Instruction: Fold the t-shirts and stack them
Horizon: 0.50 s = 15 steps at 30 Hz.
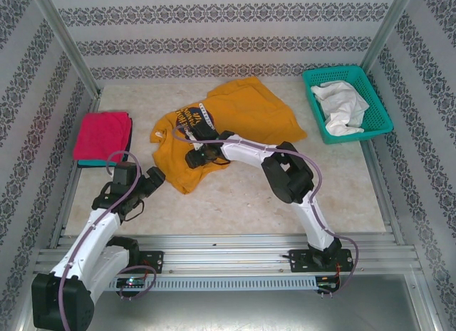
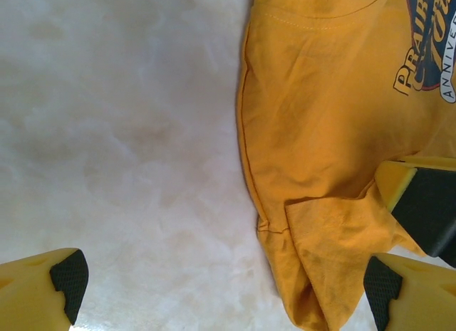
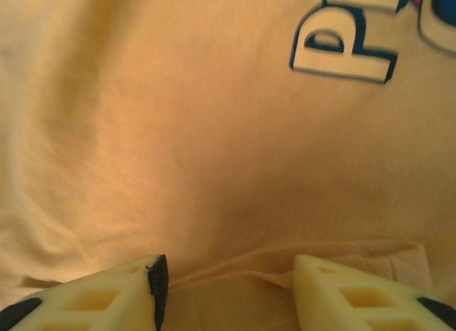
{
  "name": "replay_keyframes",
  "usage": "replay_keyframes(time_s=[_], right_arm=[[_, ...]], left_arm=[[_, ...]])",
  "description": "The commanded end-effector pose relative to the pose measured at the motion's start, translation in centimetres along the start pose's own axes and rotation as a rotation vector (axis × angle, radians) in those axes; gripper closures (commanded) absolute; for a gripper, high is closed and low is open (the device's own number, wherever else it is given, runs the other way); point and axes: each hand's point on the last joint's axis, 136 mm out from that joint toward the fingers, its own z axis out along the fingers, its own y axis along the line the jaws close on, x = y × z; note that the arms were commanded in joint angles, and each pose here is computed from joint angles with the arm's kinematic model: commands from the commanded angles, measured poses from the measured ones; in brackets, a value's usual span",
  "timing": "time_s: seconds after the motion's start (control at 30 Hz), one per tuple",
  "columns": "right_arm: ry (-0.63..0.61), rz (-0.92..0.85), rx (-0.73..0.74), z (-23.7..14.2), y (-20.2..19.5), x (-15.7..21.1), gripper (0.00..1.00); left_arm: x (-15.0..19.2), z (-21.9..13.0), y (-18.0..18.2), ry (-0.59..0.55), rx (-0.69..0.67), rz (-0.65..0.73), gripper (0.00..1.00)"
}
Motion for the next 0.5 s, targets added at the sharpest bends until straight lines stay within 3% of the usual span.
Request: replay_keyframes(time_s=[0.0, 0.07, 0.1, 0.13, 0.43, 0.47], right_arm=[[0.047, -0.014, 0.028, 0.2, -0.5, 0.6, 0.71], [0.023, -0.008, 0.026, -0.5, -0.4, 0.0, 0.92], [0.010, -0.005, 0.026, -0.9, -0.2, -0.3, 0.99], [-0.015, -0.005, 0.021, -1.7, 0.0, -0.8, 1.00], [-0.121, -0.030, -0.044, -6.1, 1.8, -1.0, 1.00], [-0.116, -0.046, -0.042, -5.9, 2.1, -0.7, 0.81]], left_arm=[[0.0, -0.1, 0.6, -0.007, -0.007, -0.030, 0.00], [-0.1, -0.1, 0.5, -0.010, -0.005, -0.024, 0.00], [-0.1, -0.1, 0.4, -0.012, -0.005, -0.022, 0.00], [-0.1, -0.1, 0.4, -0.011, -0.003, -0.020, 0.00], [0.2, 0.4, 0.4, -0.001, 0.011, -0.023, 0.00], [0.1, 0.5, 0.4, -0.003, 0.011, -0.025, 0.00]])
